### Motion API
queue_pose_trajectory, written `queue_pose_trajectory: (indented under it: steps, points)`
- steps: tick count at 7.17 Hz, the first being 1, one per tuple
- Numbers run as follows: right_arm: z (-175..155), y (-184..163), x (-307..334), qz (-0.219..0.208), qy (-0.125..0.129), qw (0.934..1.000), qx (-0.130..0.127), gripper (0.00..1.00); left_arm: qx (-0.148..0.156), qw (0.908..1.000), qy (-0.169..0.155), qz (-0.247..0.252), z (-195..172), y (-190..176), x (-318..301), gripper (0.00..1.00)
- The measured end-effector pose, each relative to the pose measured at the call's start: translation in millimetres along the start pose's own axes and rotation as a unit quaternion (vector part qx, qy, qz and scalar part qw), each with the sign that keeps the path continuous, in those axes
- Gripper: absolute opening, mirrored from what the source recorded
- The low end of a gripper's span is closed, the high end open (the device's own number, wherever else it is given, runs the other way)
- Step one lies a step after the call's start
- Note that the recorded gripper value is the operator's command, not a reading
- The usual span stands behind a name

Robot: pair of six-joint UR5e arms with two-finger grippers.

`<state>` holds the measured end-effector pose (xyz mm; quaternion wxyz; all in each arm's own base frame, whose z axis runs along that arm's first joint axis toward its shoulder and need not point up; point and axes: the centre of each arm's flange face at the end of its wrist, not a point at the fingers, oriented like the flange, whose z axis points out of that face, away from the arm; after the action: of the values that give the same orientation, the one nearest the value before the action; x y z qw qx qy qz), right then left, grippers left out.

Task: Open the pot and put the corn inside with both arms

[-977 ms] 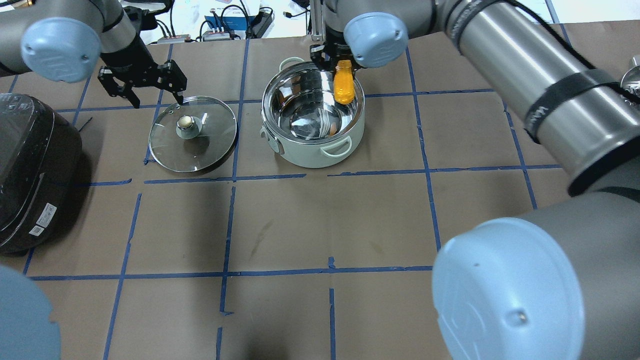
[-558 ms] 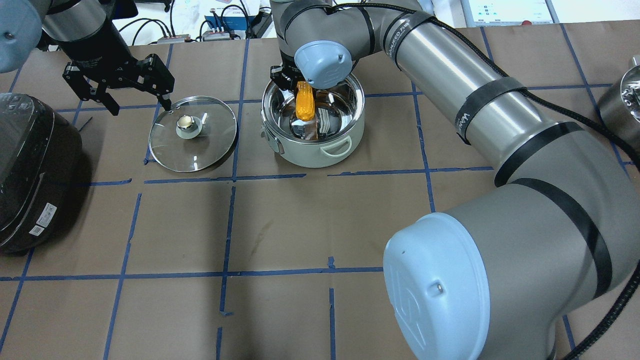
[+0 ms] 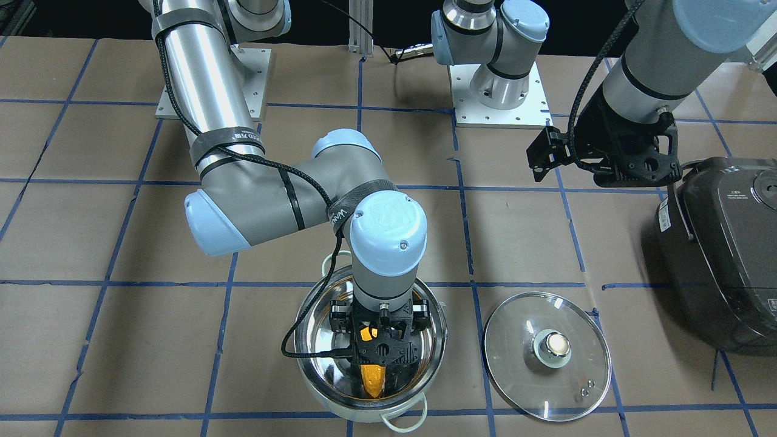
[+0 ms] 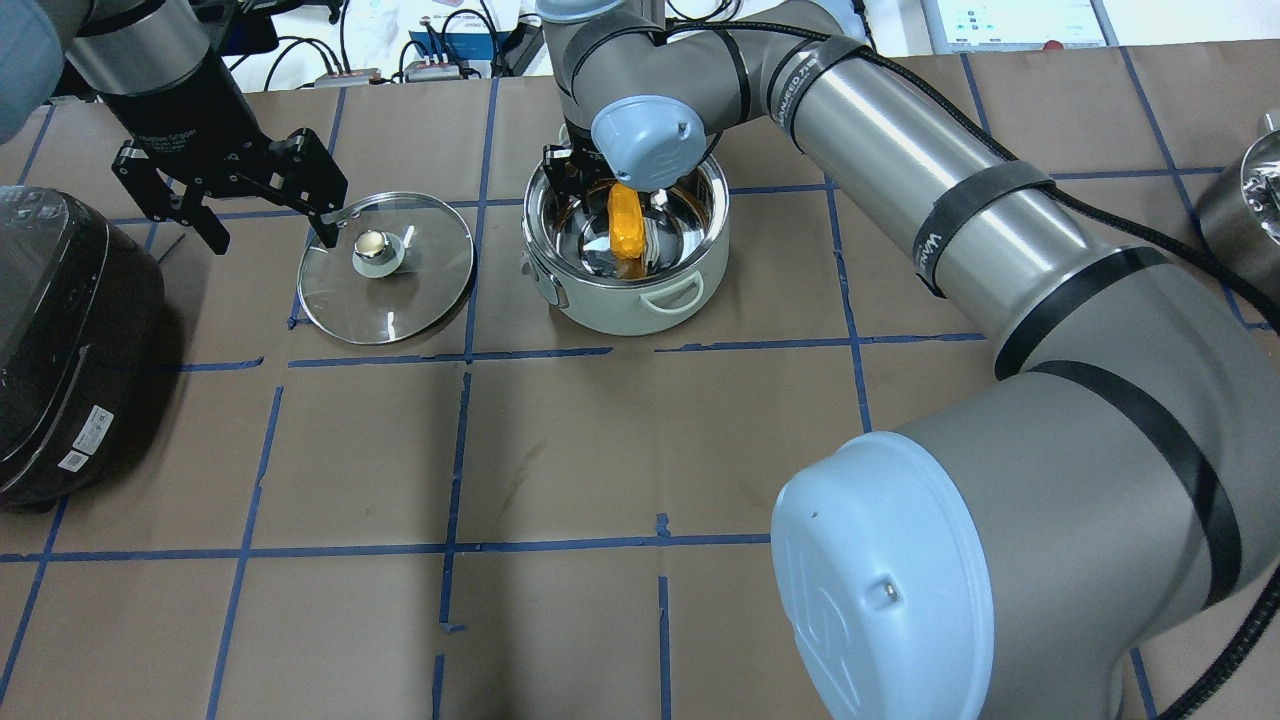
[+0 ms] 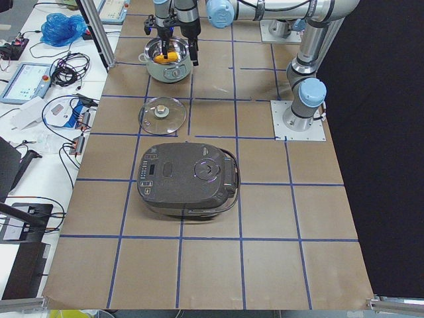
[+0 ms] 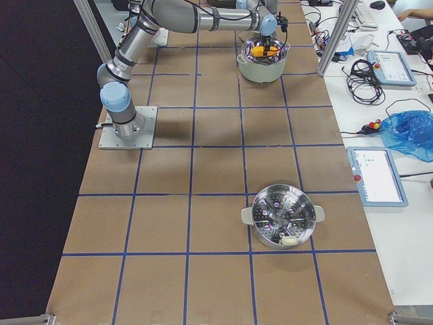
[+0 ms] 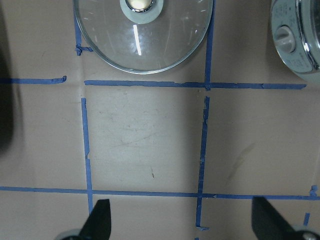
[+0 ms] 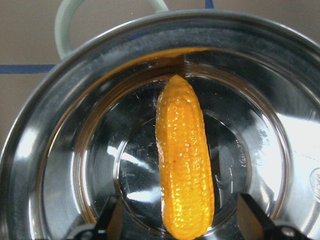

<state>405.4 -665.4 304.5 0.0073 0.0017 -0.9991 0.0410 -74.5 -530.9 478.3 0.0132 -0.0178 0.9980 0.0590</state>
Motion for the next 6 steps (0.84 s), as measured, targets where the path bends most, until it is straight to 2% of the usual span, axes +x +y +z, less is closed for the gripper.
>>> queue_pose_trajectory:
  steps: [1,2,3,4,5,6]
  points:
    - [-29.1,7.9,25.0,0.003,0.016,0.9998,-0.008,0.99,0.0,1.0,0.001,0.002,0.7,0.6,1.6,1.0]
    - [-71.9,16.5,69.6,0.015,0.033,0.9992,-0.014,0.94,-0.001,1.0,0.002,0.004,1.8,0.0,3.2,1.0]
    - [-120.5,30.1,126.7,0.037,0.043,0.9979,-0.03,0.88,-0.002,0.9999,0.003,0.009,3.8,-1.3,4.6,1.0]
    - [-162.6,50.6,182.5,0.058,0.049,0.9952,-0.061,0.84,-0.002,0.9999,0.003,0.016,5.8,-2.9,8.7,1.0]
    - [-186.4,74.4,227.0,0.07,0.05,0.9916,-0.097,0.81,0.006,0.9997,0.0,0.023,5.3,-4.3,16.7,1.0]
    - [-192.4,93.8,252.2,0.067,0.043,0.9912,-0.106,0.83,0.025,0.9993,-0.003,0.029,2.9,-7.2,24.0,1.0]
